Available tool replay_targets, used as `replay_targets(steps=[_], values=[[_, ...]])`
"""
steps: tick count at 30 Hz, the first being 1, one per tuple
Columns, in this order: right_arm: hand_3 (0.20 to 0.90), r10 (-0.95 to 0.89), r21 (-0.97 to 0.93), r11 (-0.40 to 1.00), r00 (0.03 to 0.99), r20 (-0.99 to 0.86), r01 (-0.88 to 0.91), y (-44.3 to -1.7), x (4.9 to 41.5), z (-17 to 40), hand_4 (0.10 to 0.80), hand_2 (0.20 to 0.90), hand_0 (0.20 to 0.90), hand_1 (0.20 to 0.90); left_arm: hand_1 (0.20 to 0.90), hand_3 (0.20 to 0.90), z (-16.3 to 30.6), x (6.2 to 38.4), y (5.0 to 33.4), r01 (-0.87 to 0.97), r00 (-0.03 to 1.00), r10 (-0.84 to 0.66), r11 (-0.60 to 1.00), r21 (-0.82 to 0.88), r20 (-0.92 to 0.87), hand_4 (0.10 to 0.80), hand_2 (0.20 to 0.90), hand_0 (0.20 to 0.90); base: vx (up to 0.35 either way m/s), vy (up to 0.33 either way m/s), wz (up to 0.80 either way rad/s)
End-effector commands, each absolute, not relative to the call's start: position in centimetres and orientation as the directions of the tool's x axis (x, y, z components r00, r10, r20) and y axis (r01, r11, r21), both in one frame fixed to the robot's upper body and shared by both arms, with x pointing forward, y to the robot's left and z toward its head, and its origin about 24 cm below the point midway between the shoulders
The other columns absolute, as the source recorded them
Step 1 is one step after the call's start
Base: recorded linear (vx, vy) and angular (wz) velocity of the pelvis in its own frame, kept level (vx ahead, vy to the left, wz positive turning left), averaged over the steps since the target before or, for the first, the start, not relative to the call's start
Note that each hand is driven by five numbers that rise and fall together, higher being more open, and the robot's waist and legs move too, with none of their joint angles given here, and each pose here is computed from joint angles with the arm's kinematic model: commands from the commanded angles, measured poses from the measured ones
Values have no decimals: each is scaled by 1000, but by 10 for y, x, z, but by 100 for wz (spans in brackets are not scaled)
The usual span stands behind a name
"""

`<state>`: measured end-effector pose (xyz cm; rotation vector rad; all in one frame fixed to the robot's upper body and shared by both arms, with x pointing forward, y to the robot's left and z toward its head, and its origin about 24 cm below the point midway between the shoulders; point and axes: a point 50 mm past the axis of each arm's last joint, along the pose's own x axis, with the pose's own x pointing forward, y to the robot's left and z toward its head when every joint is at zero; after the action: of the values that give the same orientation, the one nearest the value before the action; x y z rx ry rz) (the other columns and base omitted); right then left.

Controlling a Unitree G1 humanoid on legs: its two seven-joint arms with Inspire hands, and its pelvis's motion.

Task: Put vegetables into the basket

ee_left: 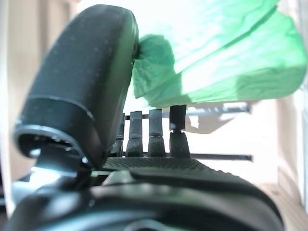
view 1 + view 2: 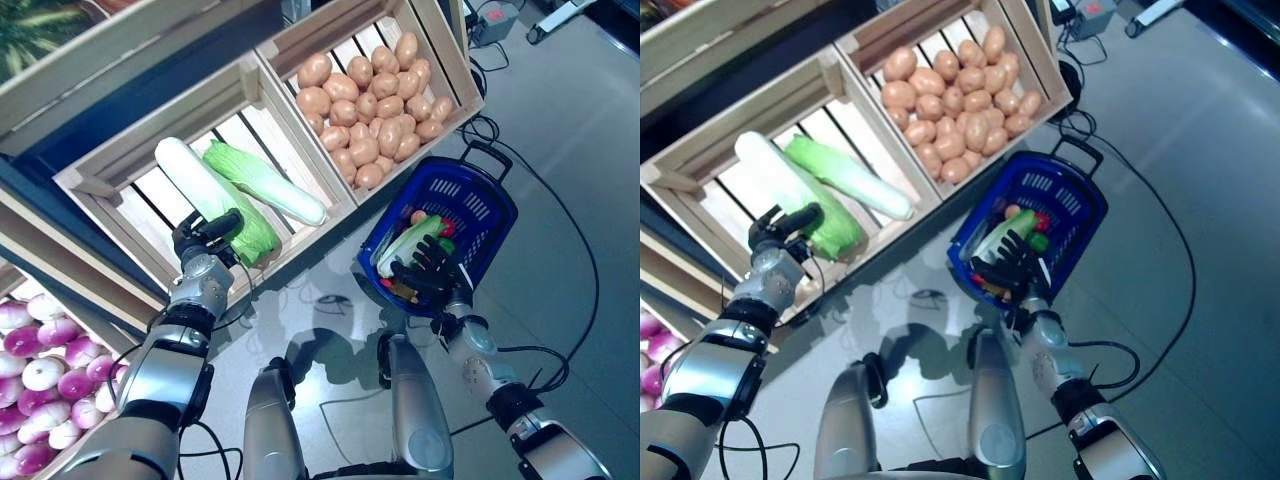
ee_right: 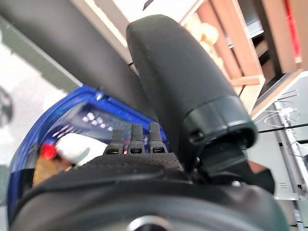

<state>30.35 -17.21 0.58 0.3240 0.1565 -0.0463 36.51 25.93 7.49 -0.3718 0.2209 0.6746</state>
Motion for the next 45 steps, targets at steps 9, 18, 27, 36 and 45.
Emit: replay_targets(steps=[9,18,27,36,45], values=[[900,31,360,932,999,43,-44,-149,274,15,800,900,900,900,300,300,67,334,241,-588,797,603,762,-271,-31,400,300,300,87,-21,5],[900,197,395,893,977,83,-214,-136,263,23,800,900,900,900,300,300,65,308,205,-361,912,381,922,-142,151,400,300,300,57,-24,3],[900,316,416,802,896,312,-428,-149,281,76,800,900,900,900,300,300,86,302,179,-95,960,64,990,101,273,400,300,300,60,-59,6],[900,302,340,815,845,441,-469,-157,300,119,800,900,900,900,300,300,100,298,158,78,925,-172,958,276,337,400,300,300,65,-33,7],[900,291,344,810,834,470,-476,-157,308,133,800,900,900,900,300,300,106,295,147,124,884,-266,926,356,385,400,300,300,7,-4,0]])
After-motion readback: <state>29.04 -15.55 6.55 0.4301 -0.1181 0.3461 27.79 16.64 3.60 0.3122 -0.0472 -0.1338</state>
